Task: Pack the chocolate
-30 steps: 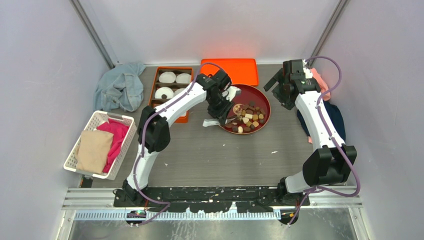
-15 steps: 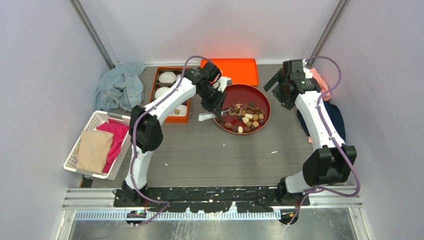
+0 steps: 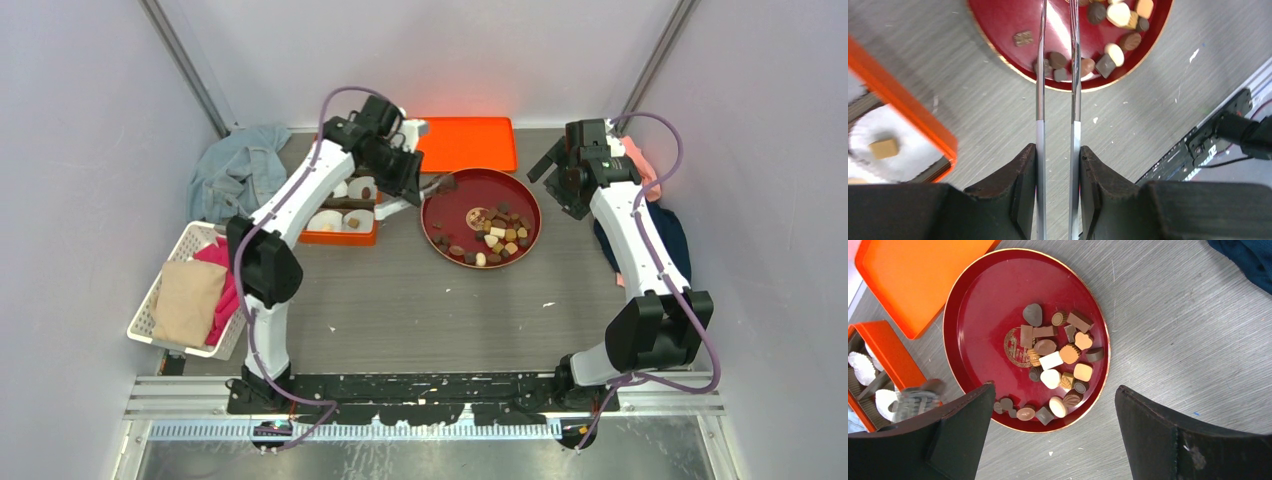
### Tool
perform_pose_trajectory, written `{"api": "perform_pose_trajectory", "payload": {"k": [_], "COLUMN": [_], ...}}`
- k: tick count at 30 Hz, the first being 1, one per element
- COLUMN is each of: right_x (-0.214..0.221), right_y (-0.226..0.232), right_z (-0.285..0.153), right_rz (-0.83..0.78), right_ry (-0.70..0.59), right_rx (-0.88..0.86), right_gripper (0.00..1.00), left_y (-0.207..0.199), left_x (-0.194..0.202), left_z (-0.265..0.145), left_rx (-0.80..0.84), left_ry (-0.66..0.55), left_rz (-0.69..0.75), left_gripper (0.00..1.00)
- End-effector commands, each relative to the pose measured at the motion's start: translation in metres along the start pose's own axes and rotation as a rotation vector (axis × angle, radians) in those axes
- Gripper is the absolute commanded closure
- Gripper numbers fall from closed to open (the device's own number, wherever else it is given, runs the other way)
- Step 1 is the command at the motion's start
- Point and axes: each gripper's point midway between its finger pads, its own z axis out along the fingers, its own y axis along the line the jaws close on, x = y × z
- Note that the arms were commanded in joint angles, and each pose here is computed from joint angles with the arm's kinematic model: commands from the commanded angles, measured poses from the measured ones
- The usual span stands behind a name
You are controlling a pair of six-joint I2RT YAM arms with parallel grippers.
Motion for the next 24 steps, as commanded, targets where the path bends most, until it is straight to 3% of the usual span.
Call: {"api": "perform_pose_trajectory", "payload": {"k": [1, 12, 24], "right_x": [-0.017, -0.017, -0.019], "right_y": [0.014, 0.016, 0.016], "right_z": [-0.005, -0.002, 0.001], "right_rz": [0.003, 0.000, -0.003], "right_ry": [-0.050, -0.039, -0.038], "right_rx": [-0.045, -0.041, -0.025], "right_gripper": [0.05, 0.05, 0.05], "left_y": [0.023, 0.142, 0.217], "left_x": [-0.030, -0.049, -0.081], "left_z": [-0.054, -0.079, -0.058], "left_rx": [-0.056, -0.363, -0.456], "left_ry": [-0.162, -0.272, -0.359], "left_rz": [-0.045, -0.277, -0.419], "left_gripper": [1.00, 1.00, 1.00]}}
